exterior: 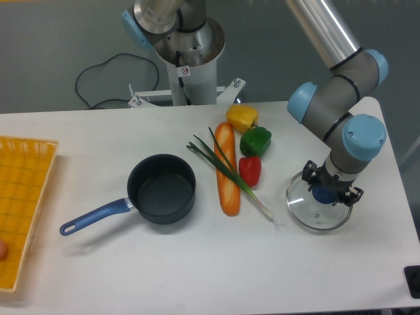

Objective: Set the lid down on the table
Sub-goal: 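Lower the held glass lid flat onto the table, then hold the lid on the table and open the gripper around the knob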

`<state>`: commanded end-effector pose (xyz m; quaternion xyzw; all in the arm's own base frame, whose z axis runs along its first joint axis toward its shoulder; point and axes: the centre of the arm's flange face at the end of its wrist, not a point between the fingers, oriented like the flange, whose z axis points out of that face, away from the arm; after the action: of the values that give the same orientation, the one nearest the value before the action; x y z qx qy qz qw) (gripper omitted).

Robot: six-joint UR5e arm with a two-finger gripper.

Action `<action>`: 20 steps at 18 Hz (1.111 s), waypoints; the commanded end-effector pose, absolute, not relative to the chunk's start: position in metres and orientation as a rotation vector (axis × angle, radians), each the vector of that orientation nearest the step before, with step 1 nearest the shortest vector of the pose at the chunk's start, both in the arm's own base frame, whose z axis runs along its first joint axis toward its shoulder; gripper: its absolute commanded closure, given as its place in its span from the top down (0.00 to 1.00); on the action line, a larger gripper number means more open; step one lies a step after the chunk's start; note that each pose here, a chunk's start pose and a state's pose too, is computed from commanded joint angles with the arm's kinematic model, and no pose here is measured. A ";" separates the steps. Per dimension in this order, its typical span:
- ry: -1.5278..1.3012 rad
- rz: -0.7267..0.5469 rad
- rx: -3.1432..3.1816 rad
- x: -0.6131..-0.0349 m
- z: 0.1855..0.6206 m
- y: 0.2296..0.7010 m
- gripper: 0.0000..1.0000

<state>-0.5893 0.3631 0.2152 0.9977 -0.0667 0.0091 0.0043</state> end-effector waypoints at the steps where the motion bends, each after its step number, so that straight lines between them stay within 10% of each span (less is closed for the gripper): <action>1: -0.209 0.026 3.126 -0.589 0.215 0.363 0.56; 20: -0.204 0.035 3.125 -0.587 0.208 0.367 0.56</action>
<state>-0.5870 0.3668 0.2079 0.9978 -0.0652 0.0113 0.0051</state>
